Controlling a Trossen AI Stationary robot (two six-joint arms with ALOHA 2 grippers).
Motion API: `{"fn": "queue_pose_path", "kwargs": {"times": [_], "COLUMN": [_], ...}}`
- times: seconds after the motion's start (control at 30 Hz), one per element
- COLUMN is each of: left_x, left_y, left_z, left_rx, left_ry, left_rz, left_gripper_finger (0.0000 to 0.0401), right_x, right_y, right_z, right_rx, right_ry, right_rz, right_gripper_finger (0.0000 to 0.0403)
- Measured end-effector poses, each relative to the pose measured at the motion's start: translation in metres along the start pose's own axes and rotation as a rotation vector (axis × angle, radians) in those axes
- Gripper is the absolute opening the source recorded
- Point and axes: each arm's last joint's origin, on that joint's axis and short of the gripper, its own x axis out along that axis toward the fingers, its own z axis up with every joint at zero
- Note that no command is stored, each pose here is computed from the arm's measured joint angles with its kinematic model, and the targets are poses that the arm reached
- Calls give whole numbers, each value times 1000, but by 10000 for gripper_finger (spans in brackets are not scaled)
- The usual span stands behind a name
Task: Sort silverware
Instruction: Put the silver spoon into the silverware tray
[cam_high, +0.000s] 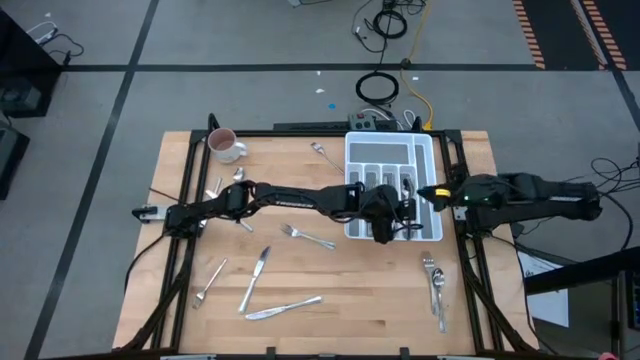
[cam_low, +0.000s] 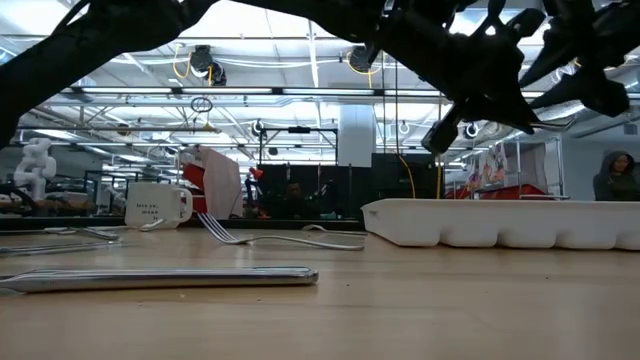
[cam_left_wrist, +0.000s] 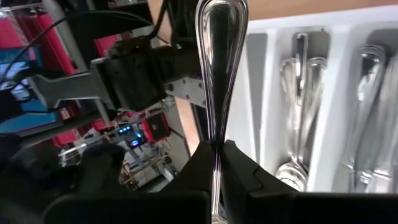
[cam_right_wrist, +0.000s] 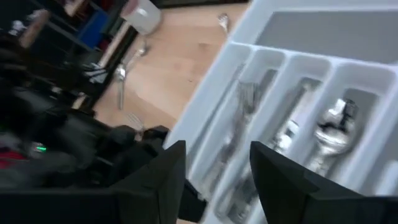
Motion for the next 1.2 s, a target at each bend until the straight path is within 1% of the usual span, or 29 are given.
{"fn": "queue_pose_path", "kwargs": {"times": [0.07,0.37,0.6,0.63,0.7,0.87,0.9,1.2], "left_x": [0,-1,-1,-1,-1,-1,-1,-1], "left_y": [-1,2,3,3,2,2,2,3], "left_z": [0,11,12,12,12,13,13,13], "left_rx": [1,10,12,12,13,14,14,12], "left_ry": [-3,-19,-19,-16,-16,-17,-18,-20], "left_rz": [-13,0,4,0,-3,-3,-2,4], "left_gripper_finger": [12,11,11,11,11,11,11,11], "right_x": [3,18,28,29,30,32,32,34], "right_y": [3,9,9,9,8,9,9,7], "right_z": [0,-3,-1,-1,1,4,5,9], "right_rx": [-29,-151,-195,-202,-210,-269,-286,-307], "right_ry": [-5,34,41,46,61,65,69,103], "right_rz": [0,-67,-130,-132,-129,-105,-98,-69], "right_gripper_finger": [167,167,164,158,133,24,12,1]}}
